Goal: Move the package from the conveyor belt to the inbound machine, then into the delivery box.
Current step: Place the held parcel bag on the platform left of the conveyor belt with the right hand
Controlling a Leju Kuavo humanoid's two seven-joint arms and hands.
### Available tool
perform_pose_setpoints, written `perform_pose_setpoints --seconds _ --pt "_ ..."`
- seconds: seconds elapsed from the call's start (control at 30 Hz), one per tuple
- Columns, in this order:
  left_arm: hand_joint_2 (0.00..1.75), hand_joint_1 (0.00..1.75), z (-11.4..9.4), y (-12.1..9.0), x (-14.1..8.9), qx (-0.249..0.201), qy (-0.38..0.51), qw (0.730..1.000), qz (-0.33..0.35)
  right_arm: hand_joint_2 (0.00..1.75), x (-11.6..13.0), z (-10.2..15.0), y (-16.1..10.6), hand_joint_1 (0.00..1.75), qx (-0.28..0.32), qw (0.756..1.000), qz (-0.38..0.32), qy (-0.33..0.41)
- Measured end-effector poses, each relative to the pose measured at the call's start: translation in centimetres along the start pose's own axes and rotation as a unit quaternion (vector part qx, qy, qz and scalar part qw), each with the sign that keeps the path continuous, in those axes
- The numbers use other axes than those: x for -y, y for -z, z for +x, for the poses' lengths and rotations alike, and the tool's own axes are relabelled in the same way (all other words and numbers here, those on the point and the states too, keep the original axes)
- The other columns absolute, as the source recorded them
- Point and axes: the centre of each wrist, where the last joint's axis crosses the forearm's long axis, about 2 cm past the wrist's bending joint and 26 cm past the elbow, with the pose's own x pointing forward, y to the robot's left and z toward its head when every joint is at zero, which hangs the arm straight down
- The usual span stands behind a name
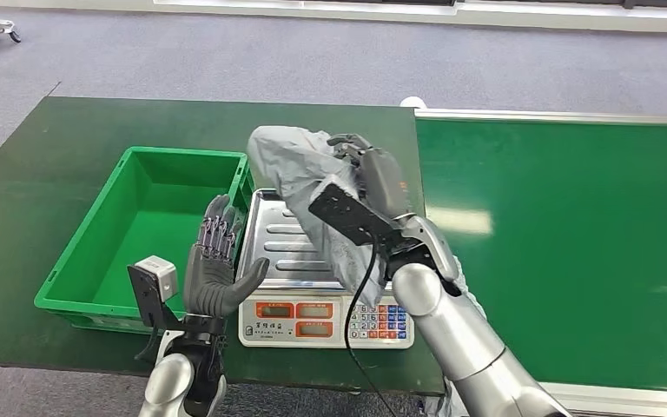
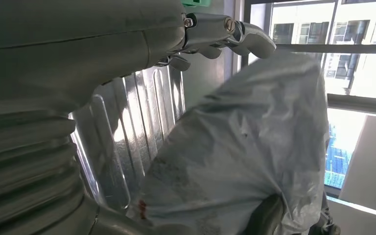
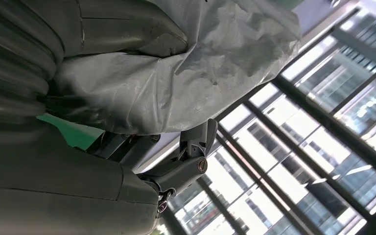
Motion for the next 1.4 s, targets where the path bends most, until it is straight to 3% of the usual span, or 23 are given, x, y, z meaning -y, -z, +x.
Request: perform_pose_setpoints --seconds 0.03,0.17,0.73,1.0,1.13,1.2,1.3,1.4 --pt "1.75 0.0 0.0 0.0 0.0 0.0 0.0 1.0 0.001 1.75 -0.5 0.4 0.2 1.75 0.004 1.0 0.007 0.004" --pt "1.75 0.0 -0.1 0.2 -0.1 0.0 0.0 1.0 0.0 1.75 -1.7 1.1 0.6 0.0 0.006 1.0 0.026 0.011" --pt "1.75 0.0 -0.5 0.3 -0.7 -0.007 0.004 1.0 0.006 1.75 -2.3 -0.1 0.4 0.0 -0.015 0.999 0.028 0.026" --pt "1.75 0.0 -0.5 0.5 -1.2 0.009 0.09 0.996 0.024 1.75 -0.2 -3.6 -2.0 0.0 -0.035 0.978 -0.018 0.204" --pt "1.75 0.0 -0.5 0.6 -1.3 0.013 0.103 0.994 0.027 1.75 0.3 -4.3 -2.5 0.0 -0.039 0.973 -0.029 0.226" --pt "1.75 0.0 -0.5 1.1 -1.5 0.023 0.108 0.993 0.028 1.75 0.9 -5.8 -3.9 0.0 -0.054 0.959 -0.058 0.273" --pt "1.75 0.0 -0.6 3.0 -1.8 0.048 0.128 0.99 0.025 1.75 1.5 -9.6 -8.8 0.0 -0.097 0.913 -0.155 0.365" --pt "1.75 0.0 -0.6 4.4 -1.7 0.056 0.189 0.98 0.003 1.75 1.1 -10.3 -10.8 0.0 -0.113 0.905 -0.171 0.371"
